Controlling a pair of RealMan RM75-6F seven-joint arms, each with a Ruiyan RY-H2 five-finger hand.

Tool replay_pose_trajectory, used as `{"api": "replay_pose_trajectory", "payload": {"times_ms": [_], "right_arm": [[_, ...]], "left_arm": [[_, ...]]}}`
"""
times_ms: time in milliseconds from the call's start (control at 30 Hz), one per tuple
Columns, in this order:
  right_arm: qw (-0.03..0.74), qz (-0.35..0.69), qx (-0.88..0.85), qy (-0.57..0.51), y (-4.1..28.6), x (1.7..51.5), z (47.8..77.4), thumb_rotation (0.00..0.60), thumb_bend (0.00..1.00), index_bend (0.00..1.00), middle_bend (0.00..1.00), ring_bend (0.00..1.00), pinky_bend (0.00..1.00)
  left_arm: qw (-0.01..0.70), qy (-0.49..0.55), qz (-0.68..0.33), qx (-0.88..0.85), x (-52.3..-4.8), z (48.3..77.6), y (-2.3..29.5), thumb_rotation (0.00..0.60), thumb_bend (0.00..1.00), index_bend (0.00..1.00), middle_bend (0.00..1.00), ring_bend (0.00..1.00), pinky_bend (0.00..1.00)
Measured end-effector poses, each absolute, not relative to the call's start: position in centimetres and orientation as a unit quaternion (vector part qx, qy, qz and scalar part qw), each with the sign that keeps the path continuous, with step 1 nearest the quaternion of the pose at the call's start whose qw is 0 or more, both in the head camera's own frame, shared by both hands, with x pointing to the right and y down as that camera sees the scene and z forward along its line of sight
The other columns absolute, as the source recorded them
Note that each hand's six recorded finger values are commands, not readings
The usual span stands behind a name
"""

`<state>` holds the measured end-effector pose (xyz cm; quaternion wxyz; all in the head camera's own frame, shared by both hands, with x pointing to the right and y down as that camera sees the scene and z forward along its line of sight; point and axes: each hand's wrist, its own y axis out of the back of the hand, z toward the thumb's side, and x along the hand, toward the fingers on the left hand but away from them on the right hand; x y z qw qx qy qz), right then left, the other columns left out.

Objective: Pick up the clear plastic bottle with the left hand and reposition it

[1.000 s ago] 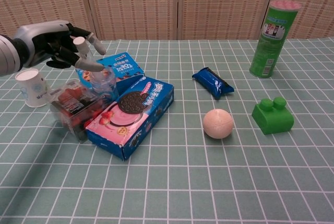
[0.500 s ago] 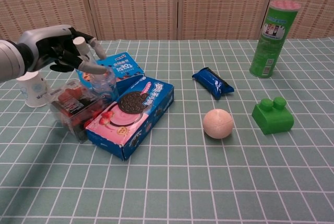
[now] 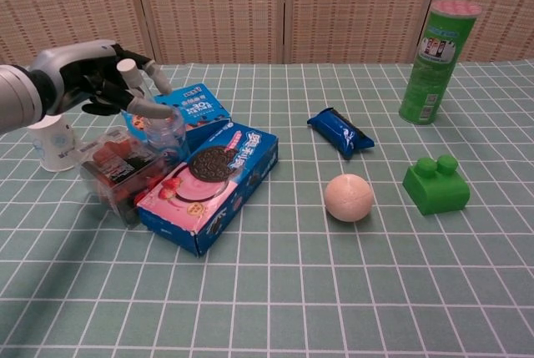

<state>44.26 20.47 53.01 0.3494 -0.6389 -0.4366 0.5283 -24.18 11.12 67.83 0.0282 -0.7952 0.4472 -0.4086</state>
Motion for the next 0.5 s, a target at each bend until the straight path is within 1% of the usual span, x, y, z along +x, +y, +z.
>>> {"api": "replay_pose_trajectory", "payload": {"times_ms": [267, 433, 500], "right_arm": [[0.349, 0.529, -0.639, -0.437, 20.45, 44.29, 53.05, 0.6, 0.47, 0.22, 0.18, 0.13, 0.35], [0.349, 0.529, -0.639, -0.437, 20.44, 44.33, 53.04, 0.6, 0.47, 0.22, 0.18, 0.13, 0.35], [0.348, 0.529, -0.639, -0.437, 20.42, 44.33, 53.06, 0.6, 0.47, 0.22, 0.18, 0.13, 0.35]], "left_arm": [[0.026, 0.45, -0.404, -0.796, -24.17, 67.94, 11.23, 0.6, 0.35, 0.68, 1.0, 1.0, 1.0], [0.027, 0.452, -0.4, -0.797, -24.14, 67.88, 11.16, 0.6, 0.4, 0.71, 1.0, 1.0, 1.0], [0.028, 0.452, -0.4, -0.797, -24.15, 67.86, 11.15, 0.6, 0.41, 0.72, 1.0, 1.0, 1.0]]}}
